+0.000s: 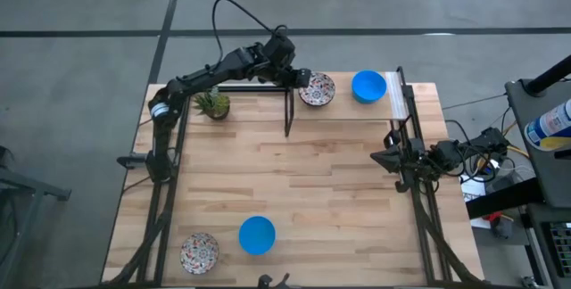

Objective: Pick & Place Mini bowls
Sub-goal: Stack the top white patterned bowl on the white patterned bowl on the shelf, then stack the white patterned bowl on the white patterned bowl on the shelf

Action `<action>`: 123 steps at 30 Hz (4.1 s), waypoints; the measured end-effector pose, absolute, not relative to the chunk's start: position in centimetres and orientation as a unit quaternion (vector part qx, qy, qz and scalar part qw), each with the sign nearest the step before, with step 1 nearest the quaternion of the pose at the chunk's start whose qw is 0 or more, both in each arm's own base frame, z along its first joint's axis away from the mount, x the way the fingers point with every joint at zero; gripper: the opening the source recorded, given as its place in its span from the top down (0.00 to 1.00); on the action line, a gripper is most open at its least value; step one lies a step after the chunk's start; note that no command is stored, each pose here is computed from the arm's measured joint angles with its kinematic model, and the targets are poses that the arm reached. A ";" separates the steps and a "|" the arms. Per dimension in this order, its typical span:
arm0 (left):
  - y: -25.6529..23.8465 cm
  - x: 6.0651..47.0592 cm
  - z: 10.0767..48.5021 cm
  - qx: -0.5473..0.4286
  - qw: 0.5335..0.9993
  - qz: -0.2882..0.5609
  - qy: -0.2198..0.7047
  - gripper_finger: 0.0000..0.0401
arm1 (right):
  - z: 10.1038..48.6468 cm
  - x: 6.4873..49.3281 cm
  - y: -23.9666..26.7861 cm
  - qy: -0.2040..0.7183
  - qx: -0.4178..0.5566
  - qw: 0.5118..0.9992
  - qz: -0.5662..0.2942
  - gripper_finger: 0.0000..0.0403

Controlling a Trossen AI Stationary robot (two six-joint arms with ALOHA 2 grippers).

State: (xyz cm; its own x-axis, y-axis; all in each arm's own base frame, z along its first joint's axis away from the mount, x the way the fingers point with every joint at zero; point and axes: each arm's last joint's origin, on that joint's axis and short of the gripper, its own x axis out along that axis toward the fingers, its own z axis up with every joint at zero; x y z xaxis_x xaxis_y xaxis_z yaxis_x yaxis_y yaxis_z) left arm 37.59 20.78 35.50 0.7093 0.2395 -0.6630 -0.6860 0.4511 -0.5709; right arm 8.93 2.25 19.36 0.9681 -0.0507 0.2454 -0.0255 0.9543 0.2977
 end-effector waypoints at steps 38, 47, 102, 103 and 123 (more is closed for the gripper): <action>5.0 28.2 41.0 -0.267 0.777 0.081 0.564 0.69 | 19.4 8.9 2.2 -0.126 0.151 0.980 -0.006 0.98; -0.4 25.7 39.9 -0.191 0.773 0.027 0.605 0.69 | 19.3 8.9 2.2 -0.126 0.151 0.980 -0.006 0.98; -13.9 14.4 19.0 -0.232 0.733 -0.121 0.627 0.69 | 19.4 8.9 2.2 -0.126 0.151 0.980 -0.006 0.98; -13.9 14.4 18.9 -0.230 0.733 -0.118 0.629 0.69 | 19.4 8.9 2.3 -0.126 0.151 0.980 -0.006 0.98; -14.7 15.2 16.9 -0.235 0.713 -0.071 0.657 0.82 | 19.4 8.9 2.3 -0.126 0.151 0.980 -0.006 0.98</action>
State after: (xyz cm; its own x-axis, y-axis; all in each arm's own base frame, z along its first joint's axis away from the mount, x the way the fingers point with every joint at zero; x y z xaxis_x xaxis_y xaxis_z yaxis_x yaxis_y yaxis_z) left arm 15.19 -14.65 16.90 0.1266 -0.4097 -0.9034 -0.2074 0.8797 -0.4280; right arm 8.93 2.25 19.35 0.9682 -0.0499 0.2451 -0.0261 0.9544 0.2975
